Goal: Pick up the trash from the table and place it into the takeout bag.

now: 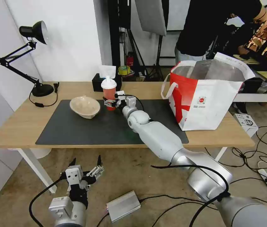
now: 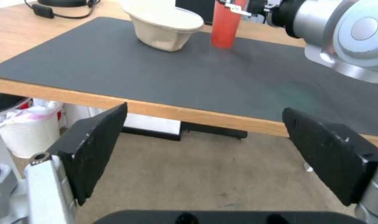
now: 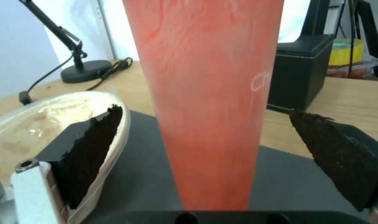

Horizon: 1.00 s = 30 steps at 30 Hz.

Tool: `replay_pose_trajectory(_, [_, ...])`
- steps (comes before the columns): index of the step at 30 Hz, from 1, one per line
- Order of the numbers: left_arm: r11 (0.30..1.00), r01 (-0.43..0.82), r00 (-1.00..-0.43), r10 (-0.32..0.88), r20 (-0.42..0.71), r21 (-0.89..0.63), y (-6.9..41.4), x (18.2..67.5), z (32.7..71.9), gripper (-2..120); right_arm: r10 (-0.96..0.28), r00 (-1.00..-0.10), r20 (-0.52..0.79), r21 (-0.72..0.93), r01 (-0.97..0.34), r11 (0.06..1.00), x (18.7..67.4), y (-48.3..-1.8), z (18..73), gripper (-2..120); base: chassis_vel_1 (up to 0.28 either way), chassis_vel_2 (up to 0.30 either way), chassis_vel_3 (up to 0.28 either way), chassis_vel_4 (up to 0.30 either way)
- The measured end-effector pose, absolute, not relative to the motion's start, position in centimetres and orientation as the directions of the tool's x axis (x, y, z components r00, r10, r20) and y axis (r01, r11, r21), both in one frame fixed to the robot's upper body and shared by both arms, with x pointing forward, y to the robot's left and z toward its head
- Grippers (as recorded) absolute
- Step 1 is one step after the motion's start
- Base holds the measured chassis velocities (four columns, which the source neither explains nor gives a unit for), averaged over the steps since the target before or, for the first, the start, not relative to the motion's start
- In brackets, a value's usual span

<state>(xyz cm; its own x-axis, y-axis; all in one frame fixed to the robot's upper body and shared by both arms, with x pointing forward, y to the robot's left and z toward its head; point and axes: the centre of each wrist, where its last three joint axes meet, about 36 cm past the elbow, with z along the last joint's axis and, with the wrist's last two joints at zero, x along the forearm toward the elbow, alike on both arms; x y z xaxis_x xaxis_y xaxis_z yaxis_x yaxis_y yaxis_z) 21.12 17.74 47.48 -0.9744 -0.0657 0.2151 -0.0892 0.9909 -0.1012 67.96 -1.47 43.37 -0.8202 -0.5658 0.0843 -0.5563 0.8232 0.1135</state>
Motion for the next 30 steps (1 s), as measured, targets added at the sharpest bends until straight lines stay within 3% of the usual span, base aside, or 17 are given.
replay_pose_trajectory(30, [0.991,-0.097,-0.972,-0.074,0.222,-0.093,17.8,20.2,47.9,100,-0.614,-0.788,0.041,0.063,-0.611,0.789,69.3,-2.6,43.4,100,0.000,0.000,0.000,0.000])
